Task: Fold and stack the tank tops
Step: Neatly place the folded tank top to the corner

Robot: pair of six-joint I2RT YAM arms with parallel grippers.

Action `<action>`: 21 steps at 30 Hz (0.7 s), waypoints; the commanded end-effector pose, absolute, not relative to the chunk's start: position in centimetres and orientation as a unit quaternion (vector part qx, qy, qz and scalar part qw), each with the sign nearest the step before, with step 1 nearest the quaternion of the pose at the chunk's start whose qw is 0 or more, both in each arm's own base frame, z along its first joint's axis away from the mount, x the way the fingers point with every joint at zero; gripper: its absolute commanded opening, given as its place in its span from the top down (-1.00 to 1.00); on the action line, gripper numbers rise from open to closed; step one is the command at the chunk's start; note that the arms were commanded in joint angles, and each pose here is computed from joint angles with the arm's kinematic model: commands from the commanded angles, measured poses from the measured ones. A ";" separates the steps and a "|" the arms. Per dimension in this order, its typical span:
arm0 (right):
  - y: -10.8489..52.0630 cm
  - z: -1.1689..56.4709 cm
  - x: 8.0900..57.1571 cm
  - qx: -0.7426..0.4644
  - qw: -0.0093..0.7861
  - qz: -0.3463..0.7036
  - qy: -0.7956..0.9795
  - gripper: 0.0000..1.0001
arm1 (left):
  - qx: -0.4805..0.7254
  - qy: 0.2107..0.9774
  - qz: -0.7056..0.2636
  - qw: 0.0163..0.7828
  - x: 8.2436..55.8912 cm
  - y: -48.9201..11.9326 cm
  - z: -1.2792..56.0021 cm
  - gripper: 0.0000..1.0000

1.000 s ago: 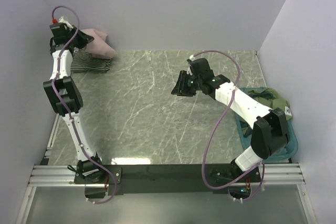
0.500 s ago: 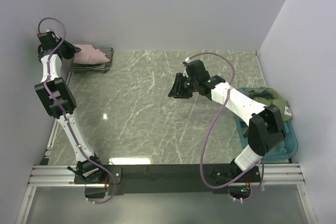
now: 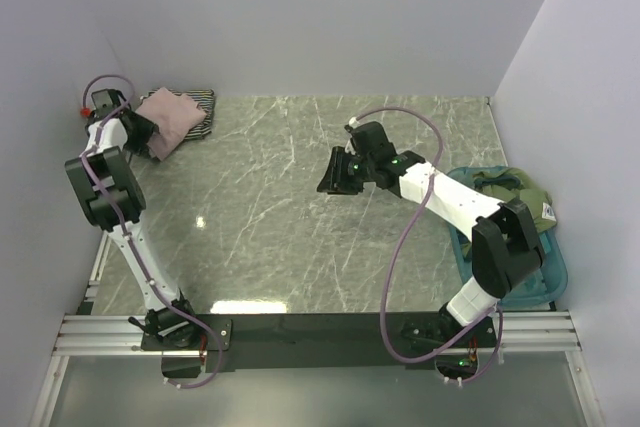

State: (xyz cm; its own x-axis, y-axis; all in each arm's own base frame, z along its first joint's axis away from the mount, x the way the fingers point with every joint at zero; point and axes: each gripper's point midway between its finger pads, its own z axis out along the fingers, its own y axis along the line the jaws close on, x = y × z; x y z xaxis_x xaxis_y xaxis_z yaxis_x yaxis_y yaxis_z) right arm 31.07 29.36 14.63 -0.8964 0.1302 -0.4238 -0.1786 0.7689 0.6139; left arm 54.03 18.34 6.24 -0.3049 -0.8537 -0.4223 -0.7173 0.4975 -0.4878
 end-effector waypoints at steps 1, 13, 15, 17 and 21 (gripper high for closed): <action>30.4 17.5 30.7 -0.028 0.257 0.371 0.892 0.18 | -0.509 0.756 -0.078 0.405 53.6 19.8 14.6 -0.22; 30.4 18.0 30.3 -0.031 0.267 0.377 0.886 0.17 | -0.499 0.754 -0.013 0.427 50.2 17.1 20.9 -0.36; 30.0 17.8 30.4 -0.028 0.271 0.369 0.888 0.18 | -0.488 0.756 -0.016 0.436 49.6 16.2 21.9 -0.35; 29.8 18.1 30.4 -0.029 0.280 0.367 0.886 0.17 | -0.463 0.769 -0.018 0.440 49.5 13.9 22.3 -0.34; 28.8 18.7 30.8 -0.021 0.305 0.349 0.886 0.16 | -0.393 0.800 -0.060 0.449 48.3 5.4 23.9 -0.35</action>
State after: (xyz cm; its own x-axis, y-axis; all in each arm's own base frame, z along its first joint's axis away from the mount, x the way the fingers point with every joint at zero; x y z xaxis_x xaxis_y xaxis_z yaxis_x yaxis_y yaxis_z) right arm 30.30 29.31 16.11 -0.8702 0.1466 -0.4704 -0.2076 0.7567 0.6199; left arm 49.90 11.53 21.14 -0.2247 -0.7372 -0.6372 -0.6731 0.5903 -0.4456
